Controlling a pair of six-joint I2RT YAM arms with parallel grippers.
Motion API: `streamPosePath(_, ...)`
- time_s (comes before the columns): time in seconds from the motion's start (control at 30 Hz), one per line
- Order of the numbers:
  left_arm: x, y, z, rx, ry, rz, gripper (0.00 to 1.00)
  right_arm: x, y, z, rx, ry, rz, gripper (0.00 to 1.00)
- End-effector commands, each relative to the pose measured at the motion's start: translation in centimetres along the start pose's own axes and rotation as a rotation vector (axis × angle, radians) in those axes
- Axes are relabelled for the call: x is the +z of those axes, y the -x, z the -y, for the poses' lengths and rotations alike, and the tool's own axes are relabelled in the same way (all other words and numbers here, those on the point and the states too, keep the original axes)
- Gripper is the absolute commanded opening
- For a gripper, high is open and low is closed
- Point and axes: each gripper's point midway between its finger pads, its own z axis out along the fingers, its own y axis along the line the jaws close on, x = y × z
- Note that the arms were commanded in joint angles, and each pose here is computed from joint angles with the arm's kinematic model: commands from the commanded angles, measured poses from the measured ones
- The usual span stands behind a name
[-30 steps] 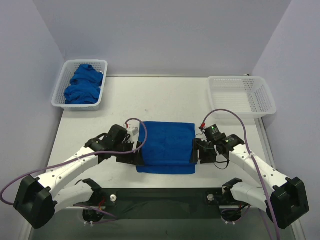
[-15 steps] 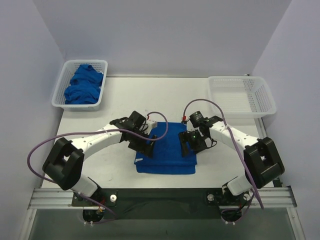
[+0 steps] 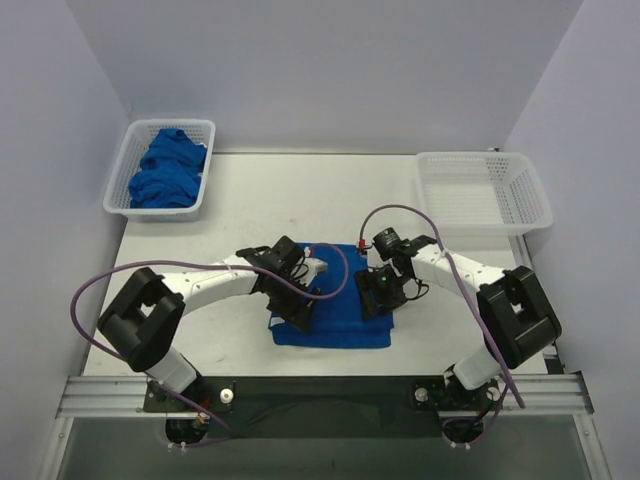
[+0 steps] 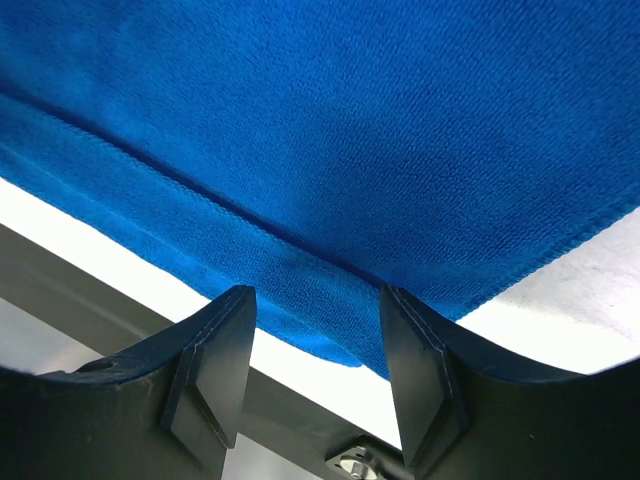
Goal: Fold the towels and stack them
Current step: Fold the towel
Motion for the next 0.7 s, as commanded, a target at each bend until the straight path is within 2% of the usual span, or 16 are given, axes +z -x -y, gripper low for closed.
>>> streamPosePath(0.0, 0.6, 0.6, 0.6, 0.019, -0.032, 0.025, 0.71, 0.3, -1.0, -0.1, 0.004, -0.002, -0.038, 0.53)
streamPosePath(0.43, -0.2, -0.9, 3.1, 0.076, -0.101, 0.032, 0.69, 0.6, -2.1, -1.2, 0.005, 0.004, -0.058, 0.53)
streamPosePath(0.67, -0.3, -3.3, 4.5, 0.118, -0.162, 0.012, 0.69, -0.7, -2.3, -1.0, 0.036, -0.047, 0.025, 0.54)
